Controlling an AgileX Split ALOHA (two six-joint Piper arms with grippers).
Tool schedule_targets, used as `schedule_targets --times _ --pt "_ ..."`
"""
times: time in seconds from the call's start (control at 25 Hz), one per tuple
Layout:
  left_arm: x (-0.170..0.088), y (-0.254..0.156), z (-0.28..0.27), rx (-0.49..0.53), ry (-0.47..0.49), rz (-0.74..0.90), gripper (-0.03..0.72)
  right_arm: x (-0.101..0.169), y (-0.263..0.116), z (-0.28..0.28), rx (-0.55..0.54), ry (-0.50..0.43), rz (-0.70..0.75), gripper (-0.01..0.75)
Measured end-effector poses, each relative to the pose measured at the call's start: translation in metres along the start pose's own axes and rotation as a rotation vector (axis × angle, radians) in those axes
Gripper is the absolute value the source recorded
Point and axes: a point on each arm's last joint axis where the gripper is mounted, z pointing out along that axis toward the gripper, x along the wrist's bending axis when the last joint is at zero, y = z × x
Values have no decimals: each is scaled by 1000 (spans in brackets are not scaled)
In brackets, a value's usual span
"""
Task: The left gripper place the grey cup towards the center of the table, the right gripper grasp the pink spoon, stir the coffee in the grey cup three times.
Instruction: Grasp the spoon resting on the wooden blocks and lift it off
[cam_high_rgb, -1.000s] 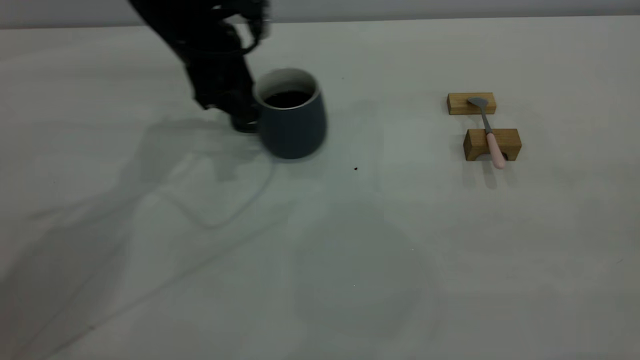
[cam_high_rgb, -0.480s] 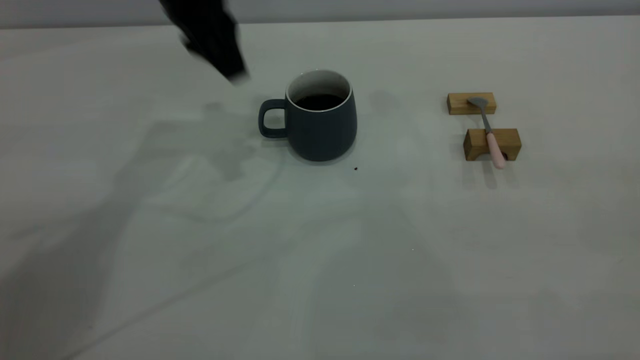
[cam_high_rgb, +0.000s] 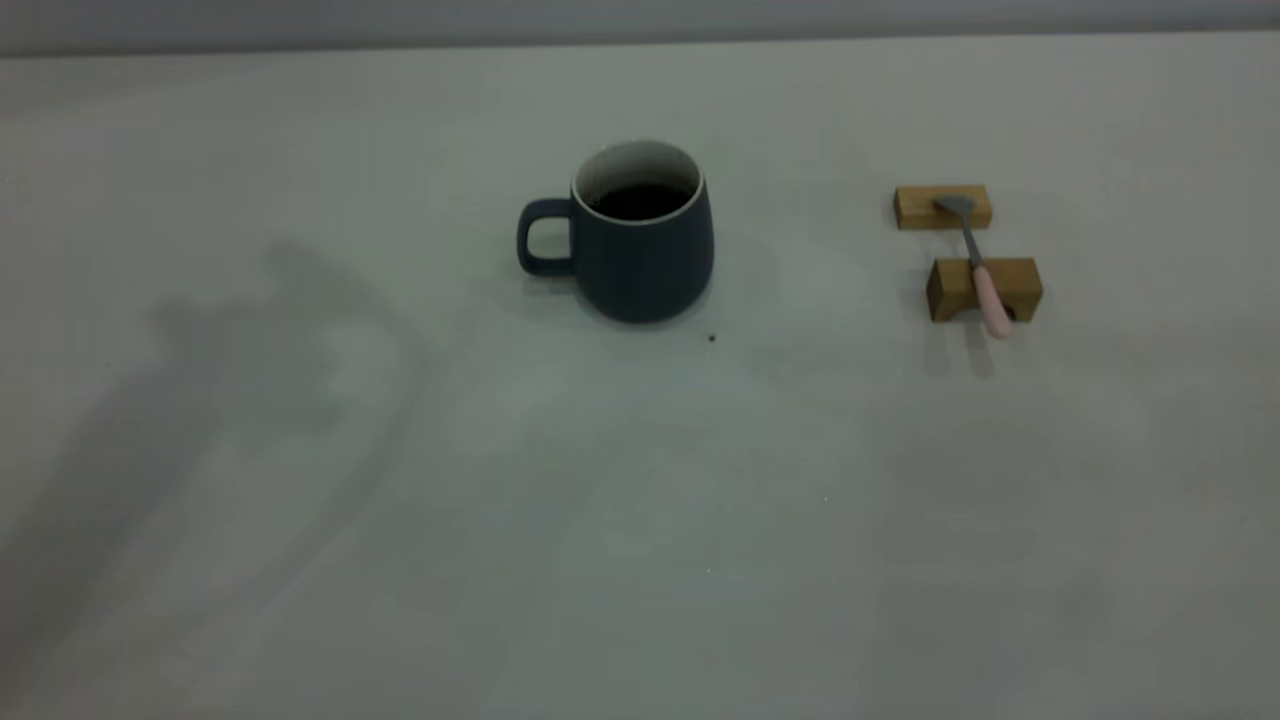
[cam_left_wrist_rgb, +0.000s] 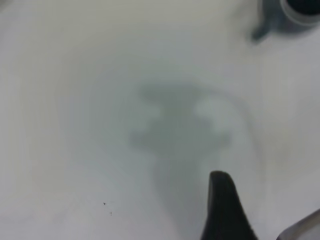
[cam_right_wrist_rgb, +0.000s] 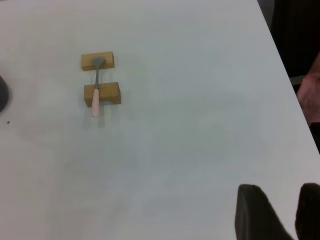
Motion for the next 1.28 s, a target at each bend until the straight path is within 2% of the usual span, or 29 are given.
schedule_targets --times 0.12,0.24,0.52,0.64,0.76,1.12,1.28 --pt "-8 -22 -33 -65 9 -87 528 0 0 0 0 0 0 241" --pt "-20 -60 -52 -82 5 -169 528 0 0 0 0 0 0 241" --pt "-59 -171 -35 17 -18 -324 528 0 0 0 0 0 0 241" --pt "-73 -213 -26 24 -18 -377 528 0 0 0 0 0 0 241" --pt "-84 -246 -20 -13 -8 -397 528 0 0 0 0 0 0 241" --pt "-99 -299 -12 -200 44 -401 528 0 0 0 0 0 0 241" --pt "-102 -306 -7 -213 46 -381 528 0 0 0 0 0 0 241"
